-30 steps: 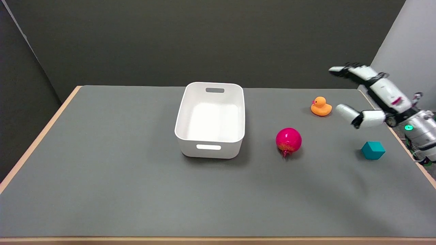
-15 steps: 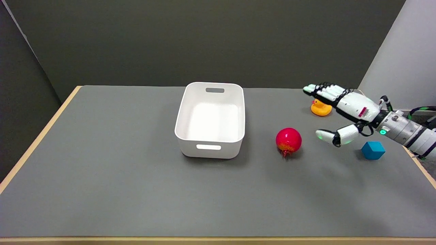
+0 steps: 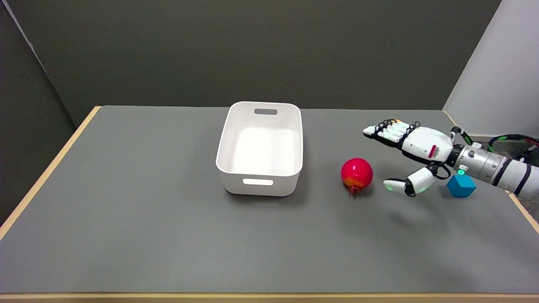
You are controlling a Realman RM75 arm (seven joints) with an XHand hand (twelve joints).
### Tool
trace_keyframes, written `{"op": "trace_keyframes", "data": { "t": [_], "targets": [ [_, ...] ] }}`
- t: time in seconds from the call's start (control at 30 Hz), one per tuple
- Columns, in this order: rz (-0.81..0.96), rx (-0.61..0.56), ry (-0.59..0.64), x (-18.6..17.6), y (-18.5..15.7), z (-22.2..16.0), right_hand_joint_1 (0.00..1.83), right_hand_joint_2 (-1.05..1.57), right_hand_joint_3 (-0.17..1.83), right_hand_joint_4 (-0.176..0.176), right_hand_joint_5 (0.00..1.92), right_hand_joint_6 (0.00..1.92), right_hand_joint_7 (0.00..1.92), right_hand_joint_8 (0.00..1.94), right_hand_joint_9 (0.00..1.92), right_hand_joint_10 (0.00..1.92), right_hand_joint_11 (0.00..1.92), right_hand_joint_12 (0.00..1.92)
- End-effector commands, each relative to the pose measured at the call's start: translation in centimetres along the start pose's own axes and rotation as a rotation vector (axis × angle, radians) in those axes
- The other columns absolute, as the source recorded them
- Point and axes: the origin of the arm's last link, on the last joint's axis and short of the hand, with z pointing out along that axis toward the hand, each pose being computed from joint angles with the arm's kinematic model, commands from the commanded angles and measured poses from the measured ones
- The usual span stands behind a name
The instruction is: Pick up the pomegranate.
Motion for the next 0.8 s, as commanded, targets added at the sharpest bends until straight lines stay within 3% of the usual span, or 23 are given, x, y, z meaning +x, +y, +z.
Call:
{"op": "trace_keyframes", "data": {
  "t": [0.03,0.27,0.33,0.6,0.8],
  "targets": [
    [-0.066,0.105,-0.027,0.7,-2.1,1.3,0.29,0.47,0.88,-0.055,0.0,0.06,0.0,0.18,0.0,0.36,0.0,0.96],
    [-0.071,0.075,-0.02,0.9,-1.8,1.7,0.29,0.47,0.88,-0.063,0.0,0.07,0.01,0.18,0.0,0.36,0.0,0.96],
    [-0.064,0.055,-0.019,0.7,-1.7,1.9,0.29,0.48,0.92,-0.065,0.0,0.08,0.04,0.14,0.0,0.36,0.01,0.88],
    [-0.043,-0.018,-0.042,-0.6,-1.4,2.6,0.26,0.46,0.92,-0.019,0.03,0.12,0.1,0.29,0.04,0.56,0.02,1.01],
    [-0.056,-0.037,-0.072,-1.3,-1.6,3.2,0.31,0.5,0.91,-0.01,0.02,0.25,0.16,0.27,0.09,0.54,0.01,1.12]
  ]
}}
